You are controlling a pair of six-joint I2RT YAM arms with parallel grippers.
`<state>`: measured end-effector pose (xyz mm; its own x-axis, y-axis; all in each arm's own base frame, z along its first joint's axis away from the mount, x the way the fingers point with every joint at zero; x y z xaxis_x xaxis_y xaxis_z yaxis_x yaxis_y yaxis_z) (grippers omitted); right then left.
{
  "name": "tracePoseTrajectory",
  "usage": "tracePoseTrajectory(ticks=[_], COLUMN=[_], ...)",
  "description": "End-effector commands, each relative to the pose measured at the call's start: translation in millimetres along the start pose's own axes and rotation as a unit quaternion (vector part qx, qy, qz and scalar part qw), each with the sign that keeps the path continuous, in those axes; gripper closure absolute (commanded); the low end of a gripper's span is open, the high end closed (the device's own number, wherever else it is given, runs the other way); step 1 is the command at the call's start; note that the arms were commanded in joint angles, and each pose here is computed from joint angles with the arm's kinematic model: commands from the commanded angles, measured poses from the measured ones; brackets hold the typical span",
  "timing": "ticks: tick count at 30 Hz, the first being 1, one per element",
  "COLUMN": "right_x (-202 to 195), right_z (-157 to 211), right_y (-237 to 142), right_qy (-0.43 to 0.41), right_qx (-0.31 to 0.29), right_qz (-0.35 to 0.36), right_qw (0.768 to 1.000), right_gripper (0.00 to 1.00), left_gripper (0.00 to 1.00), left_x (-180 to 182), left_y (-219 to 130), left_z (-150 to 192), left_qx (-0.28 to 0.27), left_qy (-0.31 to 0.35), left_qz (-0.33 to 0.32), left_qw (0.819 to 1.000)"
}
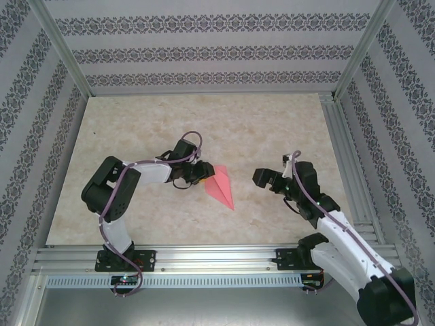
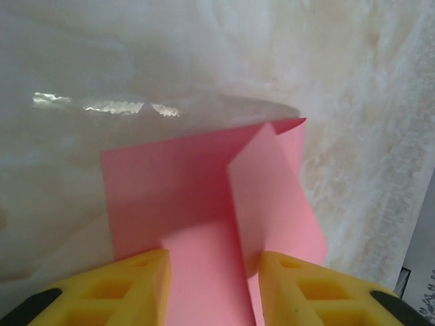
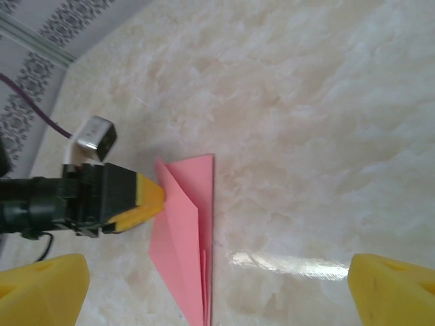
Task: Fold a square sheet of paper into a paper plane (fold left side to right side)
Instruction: Turn over the paper at the center of the table.
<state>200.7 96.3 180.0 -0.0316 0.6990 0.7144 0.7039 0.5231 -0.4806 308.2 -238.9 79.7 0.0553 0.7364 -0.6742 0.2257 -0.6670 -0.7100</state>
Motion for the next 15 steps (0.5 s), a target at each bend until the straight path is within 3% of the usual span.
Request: tracePoseTrajectory(ticks=[1, 10, 15], right_x=[6, -6, -6], right_z=[0, 16, 17], right_y=[-6, -7, -3], right_qy=[0.017, 0.044, 0.059], right_qx=[-0.015, -0.020, -0.017], right_qz=[-0.042, -0.073, -0.092], right_qw=[0.999, 0.996, 0.994], right_gripper=[0.02, 0.02, 0.02], left_gripper=[0.61, 0.73, 0.86], left_x=[-25, -38, -50], left_y=[8, 17, 8], left_z=[-10, -11, -14], left_qx=[-0.013, -0.003, -0.018], left_qy=[0.017, 0.029, 0.044], left_qz=[0.052, 0.069, 0.090], left_qw=[0.998, 0.997, 0.995])
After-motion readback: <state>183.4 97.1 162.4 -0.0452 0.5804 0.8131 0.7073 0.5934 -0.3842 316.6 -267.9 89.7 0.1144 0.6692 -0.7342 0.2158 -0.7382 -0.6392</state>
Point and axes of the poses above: each hand's point on the last joint's axis, 136 mm out from that joint toward the fingers, its own y axis out along the fingers, its own x axis along the line the jaws close on, z = x × y, the point moved 7 cm from there along -y, back along the fingers, and after that the axes turned 11 degrees about y, right-handed, at the moved point
